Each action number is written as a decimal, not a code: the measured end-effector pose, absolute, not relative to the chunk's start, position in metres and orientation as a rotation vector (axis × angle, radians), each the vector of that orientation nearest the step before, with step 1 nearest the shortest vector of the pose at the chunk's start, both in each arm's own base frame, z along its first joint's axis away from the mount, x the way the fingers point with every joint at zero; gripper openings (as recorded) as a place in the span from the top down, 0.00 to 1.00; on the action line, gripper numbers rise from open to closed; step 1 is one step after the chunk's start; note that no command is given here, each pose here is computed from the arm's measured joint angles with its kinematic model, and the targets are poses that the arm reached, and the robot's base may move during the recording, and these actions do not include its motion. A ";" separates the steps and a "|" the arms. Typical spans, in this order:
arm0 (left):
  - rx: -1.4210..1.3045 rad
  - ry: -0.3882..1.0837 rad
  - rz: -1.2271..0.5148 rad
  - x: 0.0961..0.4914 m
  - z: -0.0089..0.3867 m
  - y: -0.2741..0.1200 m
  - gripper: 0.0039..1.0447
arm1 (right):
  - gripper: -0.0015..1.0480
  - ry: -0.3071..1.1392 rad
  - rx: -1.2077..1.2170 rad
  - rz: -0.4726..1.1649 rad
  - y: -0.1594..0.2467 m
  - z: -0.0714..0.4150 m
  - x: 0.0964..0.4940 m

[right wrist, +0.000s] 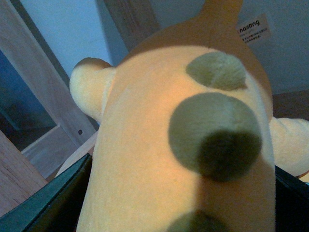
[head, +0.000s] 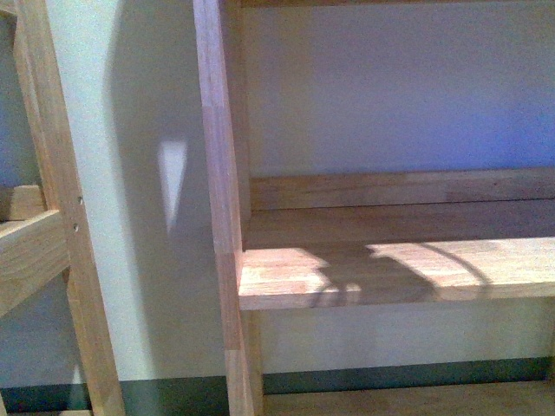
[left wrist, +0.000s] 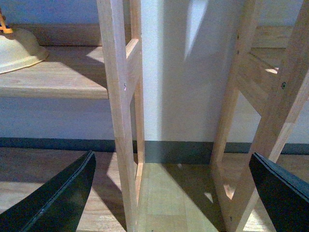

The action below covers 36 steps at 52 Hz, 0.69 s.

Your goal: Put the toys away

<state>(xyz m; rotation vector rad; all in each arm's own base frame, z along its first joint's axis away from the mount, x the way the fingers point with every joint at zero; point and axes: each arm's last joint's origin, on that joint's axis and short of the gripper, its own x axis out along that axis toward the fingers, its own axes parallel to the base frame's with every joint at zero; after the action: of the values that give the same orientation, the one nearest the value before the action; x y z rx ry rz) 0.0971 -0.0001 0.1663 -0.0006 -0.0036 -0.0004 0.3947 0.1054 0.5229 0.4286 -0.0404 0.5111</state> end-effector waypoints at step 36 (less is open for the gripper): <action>-0.001 -0.003 0.000 0.097 0.166 0.000 0.06 | 0.06 -0.348 0.268 0.305 0.081 0.547 0.301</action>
<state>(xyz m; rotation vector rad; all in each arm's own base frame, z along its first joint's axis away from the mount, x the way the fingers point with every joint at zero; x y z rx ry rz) 0.0971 -0.0001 0.1662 -0.0006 -0.0032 -0.0004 0.3010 0.0809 0.5467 0.2677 -0.3482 0.3051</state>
